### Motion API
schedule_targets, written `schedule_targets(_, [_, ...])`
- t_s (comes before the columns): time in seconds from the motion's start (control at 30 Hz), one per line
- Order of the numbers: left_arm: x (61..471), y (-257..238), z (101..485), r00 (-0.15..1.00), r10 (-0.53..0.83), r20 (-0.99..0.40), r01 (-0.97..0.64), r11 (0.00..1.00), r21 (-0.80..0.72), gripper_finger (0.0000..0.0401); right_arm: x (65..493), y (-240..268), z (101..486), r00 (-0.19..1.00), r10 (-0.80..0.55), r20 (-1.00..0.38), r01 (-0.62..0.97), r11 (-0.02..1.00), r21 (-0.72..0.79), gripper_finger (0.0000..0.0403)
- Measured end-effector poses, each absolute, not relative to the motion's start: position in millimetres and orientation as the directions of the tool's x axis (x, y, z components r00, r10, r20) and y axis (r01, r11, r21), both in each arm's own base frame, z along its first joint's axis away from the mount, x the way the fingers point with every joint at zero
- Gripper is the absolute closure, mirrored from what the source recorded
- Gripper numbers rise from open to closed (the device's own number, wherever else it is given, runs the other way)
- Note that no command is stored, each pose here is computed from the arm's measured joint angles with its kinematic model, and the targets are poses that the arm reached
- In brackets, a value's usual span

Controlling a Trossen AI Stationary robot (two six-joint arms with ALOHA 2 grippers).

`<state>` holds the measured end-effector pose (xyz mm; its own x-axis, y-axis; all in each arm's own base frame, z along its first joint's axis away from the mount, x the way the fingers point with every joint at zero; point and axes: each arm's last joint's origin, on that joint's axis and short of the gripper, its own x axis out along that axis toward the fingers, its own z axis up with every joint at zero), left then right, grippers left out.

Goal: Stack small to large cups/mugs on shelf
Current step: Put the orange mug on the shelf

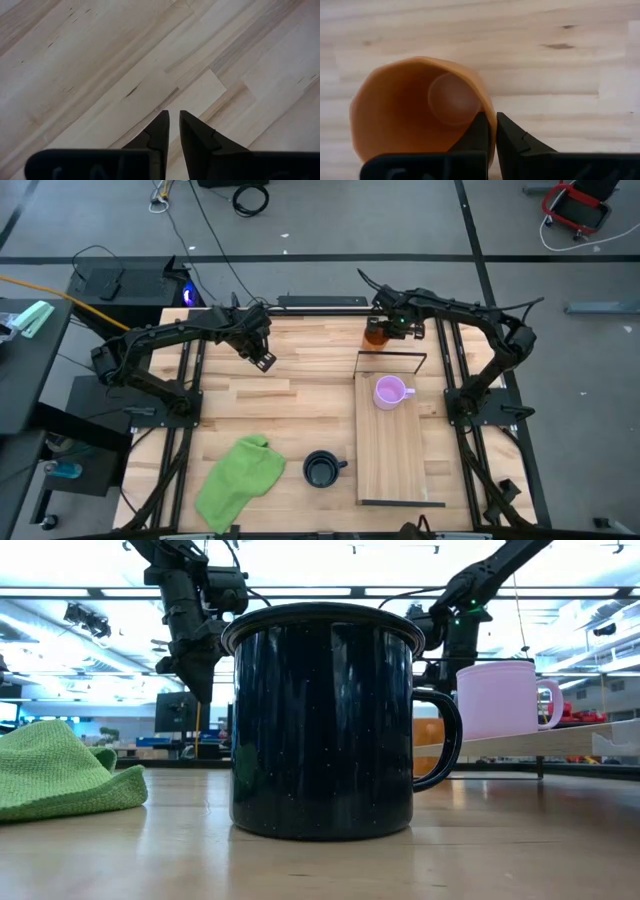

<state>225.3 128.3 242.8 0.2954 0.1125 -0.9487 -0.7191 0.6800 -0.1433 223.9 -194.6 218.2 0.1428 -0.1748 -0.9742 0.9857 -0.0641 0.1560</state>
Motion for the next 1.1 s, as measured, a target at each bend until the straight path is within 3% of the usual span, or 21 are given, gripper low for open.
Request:
schedule_targets(0.47, [225, 128, 243, 0.296, 0.112, -0.949, -0.725, 0.673, -0.147, 0.0349, 220, -202, 262, 0.221, -0.203, -0.954, 0.972, -0.039, 0.233, 0.0389])
schedule_targets(0.93, [225, 128, 243, 0.295, 0.112, -0.949, -0.725, 0.673, -0.147, 0.0351, 198, -214, 365, 0.238, -0.306, -0.922, 0.971, 0.065, 0.229, 0.0389])
schedule_targets(1.1, [225, 128, 243, 0.296, 0.112, -0.949, -0.730, 0.667, -0.149, 0.0353, 184, -208, 398, 0.240, -0.319, -0.917, 0.967, 0.156, 0.199, 0.0389])
